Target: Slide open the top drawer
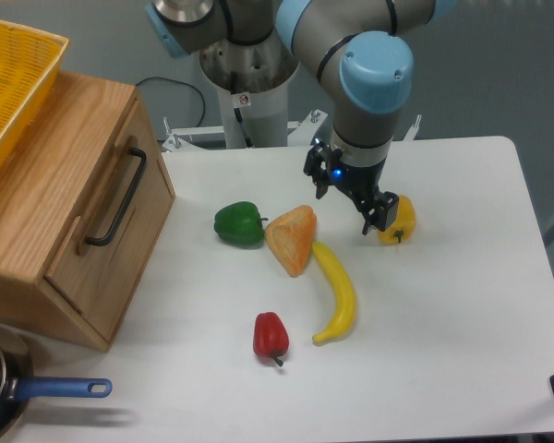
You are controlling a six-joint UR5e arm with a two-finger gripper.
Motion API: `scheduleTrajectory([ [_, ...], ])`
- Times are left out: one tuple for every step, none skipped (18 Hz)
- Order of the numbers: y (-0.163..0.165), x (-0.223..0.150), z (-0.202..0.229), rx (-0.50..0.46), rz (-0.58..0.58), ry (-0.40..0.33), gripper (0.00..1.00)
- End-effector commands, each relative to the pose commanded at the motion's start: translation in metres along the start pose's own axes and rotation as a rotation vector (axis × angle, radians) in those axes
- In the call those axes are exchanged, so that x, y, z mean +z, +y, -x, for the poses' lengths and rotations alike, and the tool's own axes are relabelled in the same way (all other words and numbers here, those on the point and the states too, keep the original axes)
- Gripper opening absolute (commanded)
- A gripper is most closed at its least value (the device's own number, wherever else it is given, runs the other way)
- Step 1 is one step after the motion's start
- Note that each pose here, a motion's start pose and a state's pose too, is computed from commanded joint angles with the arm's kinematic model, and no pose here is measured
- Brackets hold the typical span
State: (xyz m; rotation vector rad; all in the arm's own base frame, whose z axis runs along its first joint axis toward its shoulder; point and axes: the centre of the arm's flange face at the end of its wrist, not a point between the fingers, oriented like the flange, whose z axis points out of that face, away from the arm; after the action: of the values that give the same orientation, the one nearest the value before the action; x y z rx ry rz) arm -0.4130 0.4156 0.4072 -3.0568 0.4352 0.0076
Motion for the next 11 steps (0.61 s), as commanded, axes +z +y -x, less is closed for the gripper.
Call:
scheduleTrajectory([
  [-0.0006,0.0015,-0.0010,0.001,0.001,0.003,1.00],
  [-0.0006,0.0013,-0.0008,0.001,0.000,0.002,1.00],
  [-0.0006,0.0015,-0.0010,0.001,0.001,0.003,1.00],
  [-0.0004,0.0015,-0.0009,0.001,0.002,0.003,1.00],
  [0.0004,0.0015,-0.0005,-0.003,0.002,0.003,1.00],
  [0.0006,0.0016,-0.0006,-0.009,0.004,0.004,1.00],
  [0.0003,0.0001,-0.0001,-0.009,0.003,0.001,1.00],
  [-0.0001,0.0016,-0.0010,-0.008,0.006,0.003,1.00],
  [-0.0001,0.0016,-0.0010,-0.009,0.006,0.003,1.00],
  [-0.0005,0.0016,-0.0011,-0.011,0.001,0.004,1.00],
  [-0.0010,-0.0007,-0.0010,-0.014,-0.003,0.001,1.00],
])
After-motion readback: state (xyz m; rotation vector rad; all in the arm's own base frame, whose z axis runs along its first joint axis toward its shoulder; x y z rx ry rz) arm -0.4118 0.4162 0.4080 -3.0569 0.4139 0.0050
